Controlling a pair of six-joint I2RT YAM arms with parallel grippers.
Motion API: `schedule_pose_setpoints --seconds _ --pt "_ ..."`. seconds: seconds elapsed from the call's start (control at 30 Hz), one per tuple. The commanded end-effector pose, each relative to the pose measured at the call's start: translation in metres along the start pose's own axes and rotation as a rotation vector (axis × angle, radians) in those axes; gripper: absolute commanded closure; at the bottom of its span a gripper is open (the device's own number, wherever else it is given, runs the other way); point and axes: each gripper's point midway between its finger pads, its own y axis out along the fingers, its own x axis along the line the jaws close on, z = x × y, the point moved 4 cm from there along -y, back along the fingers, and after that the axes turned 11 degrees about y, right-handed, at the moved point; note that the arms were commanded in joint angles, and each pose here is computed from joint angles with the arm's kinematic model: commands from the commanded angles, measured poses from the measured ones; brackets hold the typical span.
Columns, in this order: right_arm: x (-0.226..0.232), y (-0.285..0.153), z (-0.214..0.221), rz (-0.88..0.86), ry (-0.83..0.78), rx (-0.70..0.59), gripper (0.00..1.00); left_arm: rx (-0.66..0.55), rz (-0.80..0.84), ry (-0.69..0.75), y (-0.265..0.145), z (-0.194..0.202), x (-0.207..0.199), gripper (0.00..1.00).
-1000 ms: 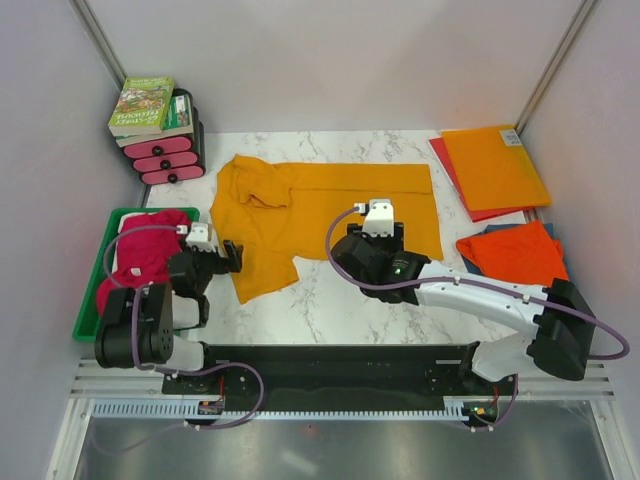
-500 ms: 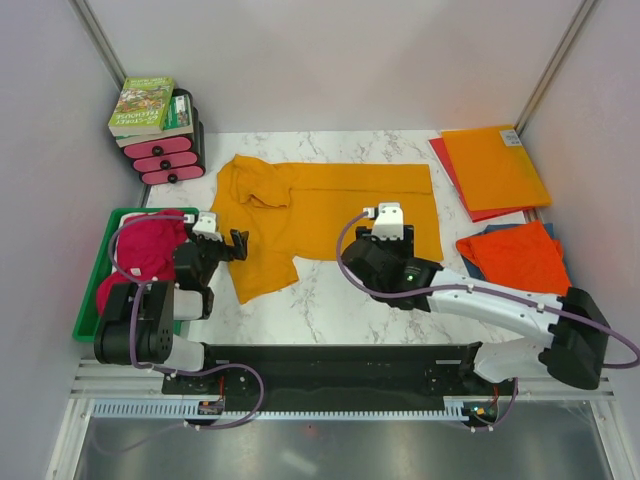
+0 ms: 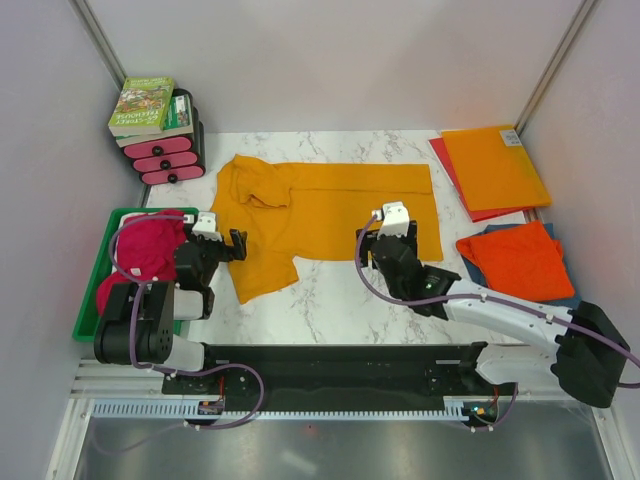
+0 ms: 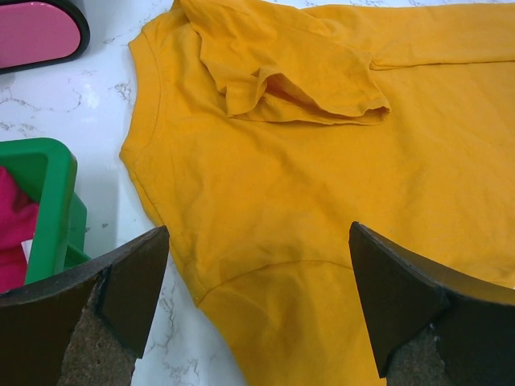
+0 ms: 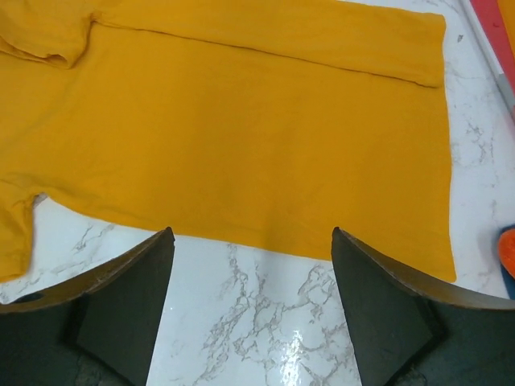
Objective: Fold and stack the t-shirts
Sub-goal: Grap the side of the flattened tshirt closest away from the robot with both arms
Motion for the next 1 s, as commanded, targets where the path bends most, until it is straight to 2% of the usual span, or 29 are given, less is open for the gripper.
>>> schedule_pose_setpoints --seconds 0.0,0.07,0.1,0.17,0.2,0.27,0.47,0.53,0.57,0.6,0.63,0.67,0.7,0.73,0.77,0.8,0.83,0.87,0.93,0.97 --pt "0.012 -0.004 -0.023 -0.130 0.100 -0.134 0.13 -0.054 -0.027 0.021 0.006 -0.016 0.006 0.00" --pt "0.016 0.002 -0.020 -0.143 0.148 -0.103 0.11 -0.053 -0.026 0.021 0.006 -0.016 0.006 0.00" --pt "0.008 0.016 -0.009 -0.112 0.157 -0.040 0.10 -0.053 -0.029 0.021 0.006 -0.015 0.007 0.00" --pt "0.014 0.032 -0.004 -0.159 0.256 0.059 0.10 -0.053 -0.027 0.021 0.006 -0.015 0.006 0.00" --pt "0.014 0.044 0.013 -0.184 0.259 0.155 0.11 -0.054 -0.027 0.021 0.006 -0.016 0.006 0.00" --pt "0.017 0.057 0.025 -0.157 0.239 0.234 0.12 -0.053 -0.029 0.022 0.006 -0.015 0.007 0.00" --pt "0.018 0.070 0.029 -0.123 0.193 0.250 0.13 -0.045 -0.051 0.021 0.007 -0.016 0.007 0.00" --pt "0.014 0.074 0.022 -0.069 0.183 0.225 0.12 -0.026 -0.180 0.037 0.006 -0.017 0.008 0.00" --pt "0.011 0.072 0.019 -0.055 0.179 0.221 0.12 -0.055 -0.202 0.037 0.004 -0.026 0.005 0.00" --pt "0.011 0.071 0.015 -0.051 0.180 0.207 0.12 -0.042 -0.321 0.039 0.001 -0.031 0.015 0.00" --pt "0.006 0.069 0.014 -0.030 0.171 0.203 0.12 -0.007 -0.378 0.051 0.003 -0.036 0.015 0.00" --pt "0.005 0.064 0.008 -0.033 0.175 0.193 0.12 0.215 -0.358 0.120 -0.004 -0.010 0.002 0.00" --pt "0.003 0.061 0.006 -0.028 0.170 0.190 0.12 0.194 -0.385 0.092 0.012 -0.050 0.004 0.00" --pt "0.003 0.059 0.000 -0.027 0.172 0.179 0.12 0.249 -0.424 0.061 0.013 -0.058 0.001 0.00" --pt "-0.001 0.054 -0.004 -0.007 0.165 0.180 0.10 0.536 -0.443 0.123 -0.016 -0.030 -0.003 0.00" --pt "-0.004 0.051 -0.008 0.012 0.170 0.175 0.09 0.499 -0.457 -0.052 0.002 -0.075 -0.010 0.00" --pt "-0.009 0.048 -0.011 0.039 0.158 0.169 0.08 0.597 -0.406 -0.080 -0.005 -0.079 -0.019 0.00" --pt "-0.011 0.045 -0.015 0.046 0.160 0.157 0.08 0.645 -0.316 -0.108 -0.006 -0.087 -0.034 0.00" --pt "-0.018 0.037 -0.018 0.063 0.152 0.145 0.08 0.660 -0.357 -0.245 -0.021 -0.098 -0.042 0.00" --pt "-0.020 0.035 -0.020 0.067 0.154 0.138 0.08 0.686 -0.418 -0.424 -0.032 -0.081 -0.047 0.00"
